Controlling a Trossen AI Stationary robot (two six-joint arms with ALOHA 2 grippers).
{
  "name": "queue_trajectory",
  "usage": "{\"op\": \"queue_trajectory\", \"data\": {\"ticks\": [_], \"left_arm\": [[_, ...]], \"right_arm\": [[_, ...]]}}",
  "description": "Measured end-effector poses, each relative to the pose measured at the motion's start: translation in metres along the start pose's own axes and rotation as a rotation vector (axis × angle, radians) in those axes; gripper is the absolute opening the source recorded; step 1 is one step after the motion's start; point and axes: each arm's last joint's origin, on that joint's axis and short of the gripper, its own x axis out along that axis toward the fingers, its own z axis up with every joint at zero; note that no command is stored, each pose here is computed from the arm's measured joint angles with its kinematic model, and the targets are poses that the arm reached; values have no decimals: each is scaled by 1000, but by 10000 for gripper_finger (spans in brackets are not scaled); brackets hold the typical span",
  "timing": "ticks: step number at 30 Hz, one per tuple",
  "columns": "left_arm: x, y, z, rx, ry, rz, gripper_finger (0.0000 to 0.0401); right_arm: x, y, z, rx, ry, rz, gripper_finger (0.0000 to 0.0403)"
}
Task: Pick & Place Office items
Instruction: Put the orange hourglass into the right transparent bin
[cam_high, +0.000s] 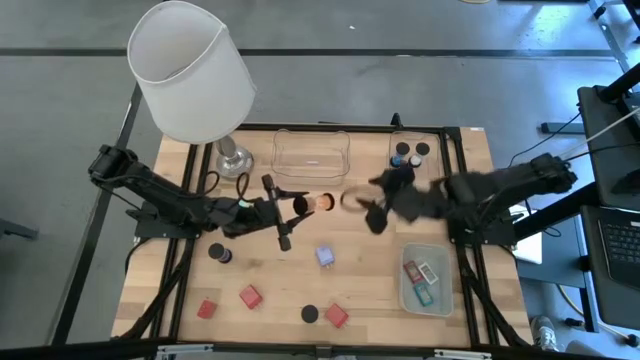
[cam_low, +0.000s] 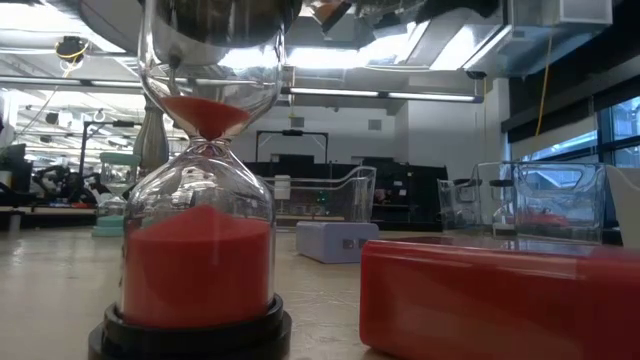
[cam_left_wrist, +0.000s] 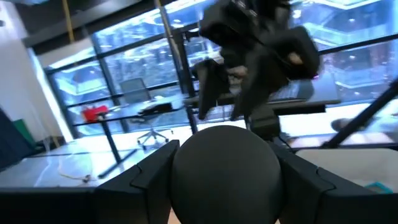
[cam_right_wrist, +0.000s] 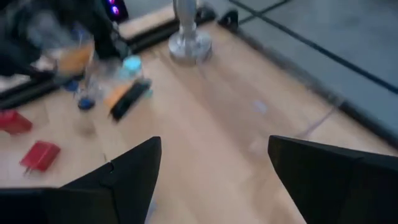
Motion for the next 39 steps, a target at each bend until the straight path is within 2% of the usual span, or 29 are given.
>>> {"op": "queue_trajectory", "data": {"ticks": [3,7,10,14,18,32,36,39], "left_arm": [[-1,0,2,9,-9,36,206],[-1,3,7,34,-43,67,206],[1,7,11,40,-80,93,207],[2,12,16,38,-124,118,207],[2,12,16,43,-134,108,207],[1,11,22,76,-226,19,207],[0,12,25,85,-259,28,207],[0,11,27,102,-300,-22,207]], "right_arm": [[-3,-16,18,-43,-52,-5,299],[3,-24,25,-67,-58,7,296],[7,-17,29,-132,-64,102,295],[11,-3,29,-299,-94,235,295],[15,5,30,-400,-130,264,297],[41,22,36,-494,-253,276,371],[47,24,38,-498,-262,350,375],[51,25,38,-500,-257,384,373]]}}
